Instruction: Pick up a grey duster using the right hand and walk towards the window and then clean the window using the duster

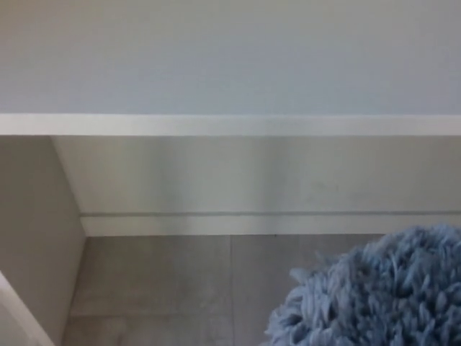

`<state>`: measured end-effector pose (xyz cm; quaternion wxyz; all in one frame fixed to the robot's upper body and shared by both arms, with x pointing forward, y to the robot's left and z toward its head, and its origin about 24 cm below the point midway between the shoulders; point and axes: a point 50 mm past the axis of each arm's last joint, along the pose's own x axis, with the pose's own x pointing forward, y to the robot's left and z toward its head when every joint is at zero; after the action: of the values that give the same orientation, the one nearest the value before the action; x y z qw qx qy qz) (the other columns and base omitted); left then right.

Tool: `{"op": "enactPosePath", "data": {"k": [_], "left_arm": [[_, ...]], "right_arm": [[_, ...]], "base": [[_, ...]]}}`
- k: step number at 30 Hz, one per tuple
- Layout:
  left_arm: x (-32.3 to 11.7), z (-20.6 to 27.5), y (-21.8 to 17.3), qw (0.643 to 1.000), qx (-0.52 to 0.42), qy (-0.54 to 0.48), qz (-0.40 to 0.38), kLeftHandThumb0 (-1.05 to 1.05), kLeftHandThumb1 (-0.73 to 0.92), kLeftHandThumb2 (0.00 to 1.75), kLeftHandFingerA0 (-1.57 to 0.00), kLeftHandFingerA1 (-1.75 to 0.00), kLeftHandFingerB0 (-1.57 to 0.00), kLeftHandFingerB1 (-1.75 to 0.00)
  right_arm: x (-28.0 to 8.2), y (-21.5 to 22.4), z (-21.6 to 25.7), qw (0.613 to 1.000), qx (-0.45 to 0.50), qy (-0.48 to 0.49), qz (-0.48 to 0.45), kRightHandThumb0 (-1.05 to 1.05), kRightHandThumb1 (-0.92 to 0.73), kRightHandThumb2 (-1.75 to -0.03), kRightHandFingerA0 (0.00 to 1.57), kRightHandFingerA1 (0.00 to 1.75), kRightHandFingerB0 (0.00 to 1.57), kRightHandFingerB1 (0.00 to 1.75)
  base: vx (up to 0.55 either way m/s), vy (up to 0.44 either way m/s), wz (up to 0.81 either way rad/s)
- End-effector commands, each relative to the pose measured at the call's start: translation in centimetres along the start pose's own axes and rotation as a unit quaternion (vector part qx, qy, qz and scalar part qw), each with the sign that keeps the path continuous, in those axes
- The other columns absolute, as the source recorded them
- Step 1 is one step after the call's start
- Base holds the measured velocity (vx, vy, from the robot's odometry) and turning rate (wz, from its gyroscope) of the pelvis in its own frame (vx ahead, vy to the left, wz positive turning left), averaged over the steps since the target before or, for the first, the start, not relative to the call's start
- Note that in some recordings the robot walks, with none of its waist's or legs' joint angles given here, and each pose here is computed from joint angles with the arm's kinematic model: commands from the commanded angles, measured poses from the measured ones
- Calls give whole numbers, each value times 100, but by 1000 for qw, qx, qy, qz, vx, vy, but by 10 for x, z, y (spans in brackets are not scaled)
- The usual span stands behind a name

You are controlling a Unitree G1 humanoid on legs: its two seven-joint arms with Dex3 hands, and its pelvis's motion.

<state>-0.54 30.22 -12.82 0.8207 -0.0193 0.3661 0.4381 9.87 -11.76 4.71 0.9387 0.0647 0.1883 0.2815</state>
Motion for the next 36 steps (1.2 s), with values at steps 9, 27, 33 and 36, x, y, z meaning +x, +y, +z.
{"op": "enactPosePath", "data": {"k": [9, 27, 33, 36], "left_arm": [[-2, 6, 4, 999, 0, -39, 2, -8, 63, 89, -112, -117, -94, -102], [0, 5, 0, 1000, -5, -29, 1, -7, 65, 87, -107, -116, -92, -100], [0, 6, -2, 999, -10, -30, 1, -7, 68, 81, -106, -119, -92, -97], [1, 7, -3, 999, -7, -32, 0, -8, 64, 89, -108, -118, -92, -98]], "right_arm": [[-6, 2, 1, 1000, -1, -1, 7, -24, -37, -136, 104, 175, 86, 166], [-8, 1, 3, 1000, 0, 3, -5, -27, -37, -133, 103, 175, 86, 168], [-6, 0, 1, 1000, -5, 2, -3, -31, -36, -134, 105, 175, 86, 167], [-5, 0, 3, 1000, -11, 1, -1, -28, -40, -131, 103, 175, 83, 168]], "base": [[236, -123, -10], [76, 114, -4], [45, -85, 0], [41, -190, -3]]}}
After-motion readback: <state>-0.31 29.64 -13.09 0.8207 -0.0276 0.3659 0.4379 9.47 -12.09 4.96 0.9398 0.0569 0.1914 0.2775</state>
